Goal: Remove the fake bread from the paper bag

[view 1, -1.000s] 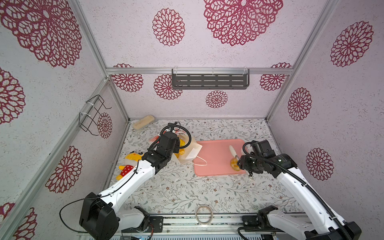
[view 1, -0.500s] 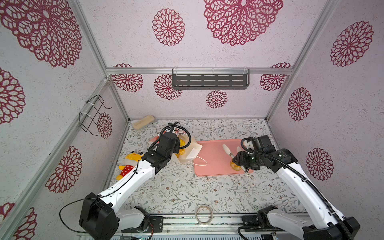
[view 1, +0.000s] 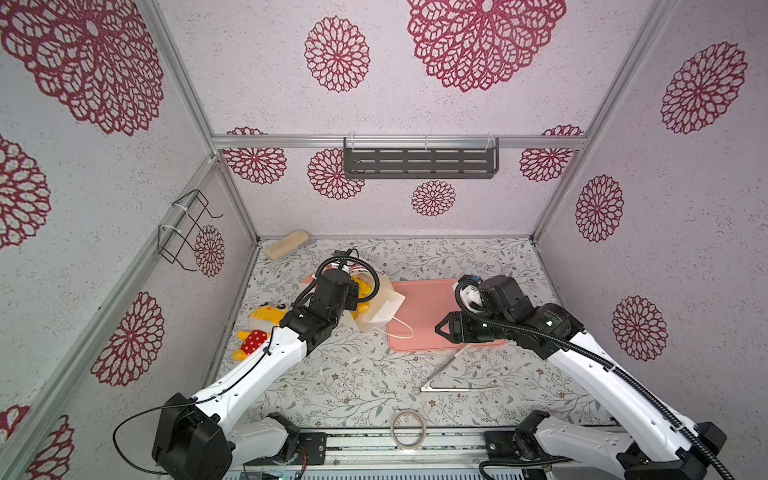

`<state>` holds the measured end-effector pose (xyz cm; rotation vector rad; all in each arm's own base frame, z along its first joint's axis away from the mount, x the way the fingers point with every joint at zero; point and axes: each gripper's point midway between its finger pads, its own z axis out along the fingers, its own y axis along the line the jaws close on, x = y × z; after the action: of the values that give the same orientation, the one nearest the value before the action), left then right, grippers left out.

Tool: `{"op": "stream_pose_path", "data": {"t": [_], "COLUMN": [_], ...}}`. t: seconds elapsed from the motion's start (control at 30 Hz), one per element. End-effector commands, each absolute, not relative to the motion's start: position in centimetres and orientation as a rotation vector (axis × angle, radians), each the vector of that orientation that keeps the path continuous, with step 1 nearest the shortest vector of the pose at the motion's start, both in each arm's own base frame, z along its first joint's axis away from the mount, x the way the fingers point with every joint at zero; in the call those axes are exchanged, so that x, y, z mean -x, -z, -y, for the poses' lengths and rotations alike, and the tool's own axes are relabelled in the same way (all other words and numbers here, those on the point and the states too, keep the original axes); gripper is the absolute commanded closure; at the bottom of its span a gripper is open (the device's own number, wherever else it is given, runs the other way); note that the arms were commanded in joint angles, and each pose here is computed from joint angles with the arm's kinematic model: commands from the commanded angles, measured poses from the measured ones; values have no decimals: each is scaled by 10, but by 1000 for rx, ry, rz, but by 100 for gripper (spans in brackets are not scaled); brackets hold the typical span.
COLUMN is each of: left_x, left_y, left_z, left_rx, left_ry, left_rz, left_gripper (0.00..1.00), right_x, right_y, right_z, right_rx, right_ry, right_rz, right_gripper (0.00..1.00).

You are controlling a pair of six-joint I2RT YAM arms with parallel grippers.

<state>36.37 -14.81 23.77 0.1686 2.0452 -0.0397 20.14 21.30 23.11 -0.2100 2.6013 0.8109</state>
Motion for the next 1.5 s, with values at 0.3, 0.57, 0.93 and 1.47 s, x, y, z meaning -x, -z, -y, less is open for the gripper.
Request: {"op": "stream_pose_path", "data": {"t": [0.3, 0.57, 0.93, 1.47], "left_x": [-365, -364, -365, -365], "left_y": [-245, -244, -244, -239], "left_z": [156, 157, 157, 158], "left_rx": [-171, -158, -181, -186], "left_ry": [76, 97, 83, 79], "left_rz": [-2026, -2028, -2025, -2036], "left_gripper": [100, 100, 100, 100], "right_x": [-175, -199, -198, -192], "right_y": [-132, -91, -60, -25], "right_z": [-173, -188, -185, -169], "right_rx": [-514, -702, -902, -892], "right_ry": [-664, -547, -358, -264], "right_rz": [-2575, -2560, -2579, -2579], "right_gripper": [32, 42, 44, 81]}}
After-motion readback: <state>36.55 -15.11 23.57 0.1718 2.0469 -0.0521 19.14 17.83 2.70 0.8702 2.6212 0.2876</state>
